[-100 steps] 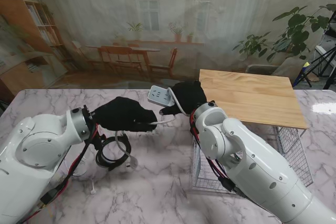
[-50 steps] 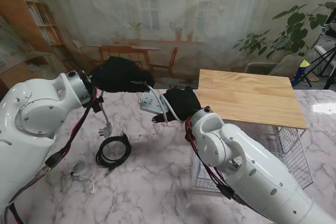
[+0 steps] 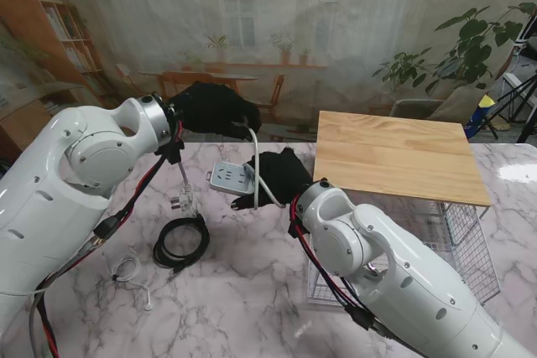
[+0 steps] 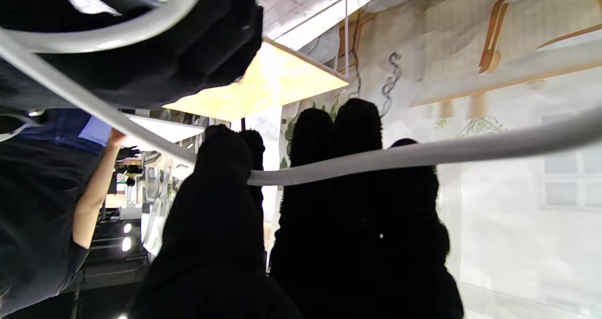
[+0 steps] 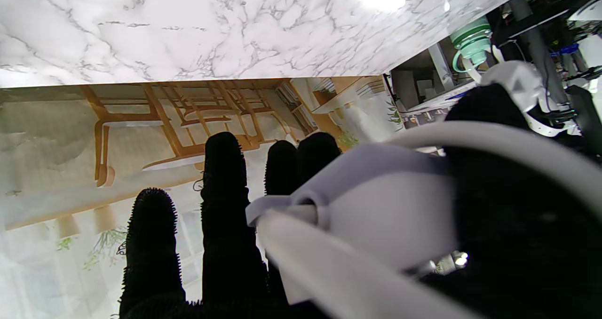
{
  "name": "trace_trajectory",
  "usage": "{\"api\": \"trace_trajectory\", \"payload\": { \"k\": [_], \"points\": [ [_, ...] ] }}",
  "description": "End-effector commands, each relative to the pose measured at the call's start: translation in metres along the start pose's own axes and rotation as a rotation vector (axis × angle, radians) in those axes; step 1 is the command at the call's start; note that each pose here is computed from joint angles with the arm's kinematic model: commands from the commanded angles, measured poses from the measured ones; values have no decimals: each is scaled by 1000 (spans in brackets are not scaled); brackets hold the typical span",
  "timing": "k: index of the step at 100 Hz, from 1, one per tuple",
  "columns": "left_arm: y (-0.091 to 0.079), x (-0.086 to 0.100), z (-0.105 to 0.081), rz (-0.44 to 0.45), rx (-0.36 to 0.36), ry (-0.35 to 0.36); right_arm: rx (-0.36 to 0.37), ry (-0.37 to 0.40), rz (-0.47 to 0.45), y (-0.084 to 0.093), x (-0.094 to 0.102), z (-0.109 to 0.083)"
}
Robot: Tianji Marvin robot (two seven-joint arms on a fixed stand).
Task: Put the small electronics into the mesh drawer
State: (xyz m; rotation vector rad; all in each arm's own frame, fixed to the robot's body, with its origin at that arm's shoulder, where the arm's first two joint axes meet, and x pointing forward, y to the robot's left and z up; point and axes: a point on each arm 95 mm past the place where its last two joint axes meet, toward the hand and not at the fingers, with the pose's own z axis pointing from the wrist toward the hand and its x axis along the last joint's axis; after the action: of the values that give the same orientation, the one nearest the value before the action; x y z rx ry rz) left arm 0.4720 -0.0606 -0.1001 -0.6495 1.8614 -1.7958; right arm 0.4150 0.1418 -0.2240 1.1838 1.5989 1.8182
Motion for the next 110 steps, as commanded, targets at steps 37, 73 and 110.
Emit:
{"api": "trace_trajectory", "payload": {
  "k": [37,73,110],
  "points": [
    [32,-28,26,-58,-169,-67,2,106,114,-8,24,-21],
    [63,-27,38,-129,-246,-45,-25,129,185,-1,29,-28],
    [97,-18,46,-172,-347,-1,-93,118,226,10,29,-32]
  ]
}}
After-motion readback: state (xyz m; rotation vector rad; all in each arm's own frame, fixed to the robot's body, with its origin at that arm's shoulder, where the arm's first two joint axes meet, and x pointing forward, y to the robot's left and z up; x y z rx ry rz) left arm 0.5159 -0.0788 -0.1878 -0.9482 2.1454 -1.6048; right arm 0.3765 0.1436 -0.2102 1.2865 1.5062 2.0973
